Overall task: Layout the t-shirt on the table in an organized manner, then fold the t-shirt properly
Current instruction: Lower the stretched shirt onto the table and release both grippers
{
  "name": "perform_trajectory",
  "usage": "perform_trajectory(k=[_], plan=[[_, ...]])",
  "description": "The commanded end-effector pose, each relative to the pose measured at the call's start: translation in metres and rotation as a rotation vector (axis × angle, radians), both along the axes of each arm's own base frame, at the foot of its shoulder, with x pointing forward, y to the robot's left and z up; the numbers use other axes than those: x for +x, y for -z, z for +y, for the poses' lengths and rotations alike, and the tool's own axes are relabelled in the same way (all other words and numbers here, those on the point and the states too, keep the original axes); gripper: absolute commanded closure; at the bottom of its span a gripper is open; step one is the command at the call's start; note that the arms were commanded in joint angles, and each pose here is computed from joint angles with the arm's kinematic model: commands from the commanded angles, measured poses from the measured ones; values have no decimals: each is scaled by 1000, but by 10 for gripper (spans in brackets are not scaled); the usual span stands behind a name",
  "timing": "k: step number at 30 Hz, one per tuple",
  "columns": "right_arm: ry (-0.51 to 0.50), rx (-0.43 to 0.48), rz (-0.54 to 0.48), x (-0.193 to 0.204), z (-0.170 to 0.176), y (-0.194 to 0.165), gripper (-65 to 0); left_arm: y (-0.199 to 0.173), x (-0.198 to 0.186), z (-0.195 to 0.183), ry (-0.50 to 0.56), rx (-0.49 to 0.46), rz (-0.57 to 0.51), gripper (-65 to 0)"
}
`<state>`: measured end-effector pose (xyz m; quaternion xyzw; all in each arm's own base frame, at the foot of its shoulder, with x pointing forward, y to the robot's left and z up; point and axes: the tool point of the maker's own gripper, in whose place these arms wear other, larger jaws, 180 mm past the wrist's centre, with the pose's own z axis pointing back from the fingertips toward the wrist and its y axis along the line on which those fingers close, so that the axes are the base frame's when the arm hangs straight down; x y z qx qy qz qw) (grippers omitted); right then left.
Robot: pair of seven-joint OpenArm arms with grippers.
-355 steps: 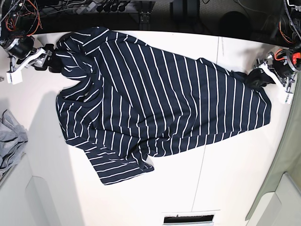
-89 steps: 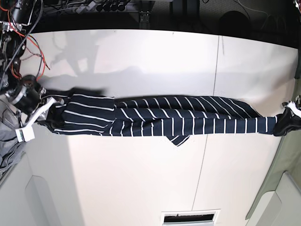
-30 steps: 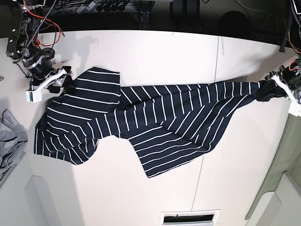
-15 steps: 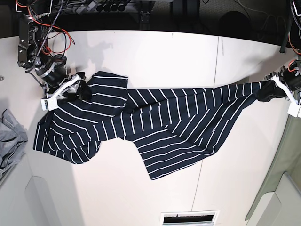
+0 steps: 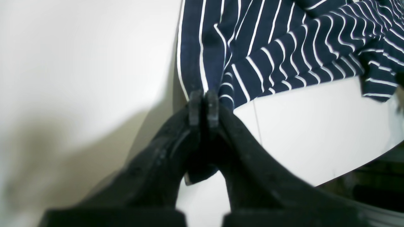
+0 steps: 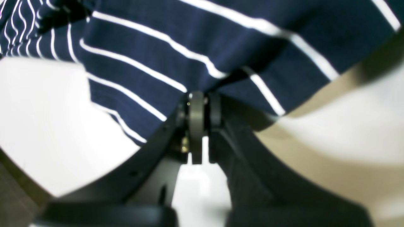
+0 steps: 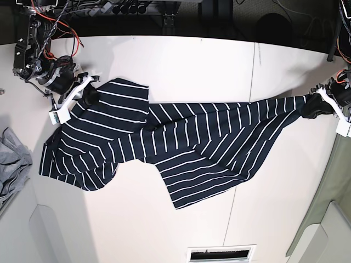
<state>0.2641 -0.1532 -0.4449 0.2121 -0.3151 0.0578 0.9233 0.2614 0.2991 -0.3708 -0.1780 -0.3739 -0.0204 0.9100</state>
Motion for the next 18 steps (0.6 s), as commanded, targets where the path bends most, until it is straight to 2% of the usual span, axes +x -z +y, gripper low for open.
perform_trajectory(k=[1, 4, 7, 13, 18], plan=[[14, 19, -57, 6, -6, -18, 0, -19, 9, 11, 8, 27, -50, 0], [66, 32, -126, -5, -22, -45, 0, -28, 9, 23, -11, 31, -57, 0], [97, 6, -155, -24, -40, -64, 0, -42, 4, 28, -35, -49, -53, 0], [162, -32, -130, -66, -71, -77, 0, -60, -22, 9, 29, -271, 12, 0], [191, -91, -71, -93, -99, -73, 0, -39, -54, 6, 42, -275, 129, 0]])
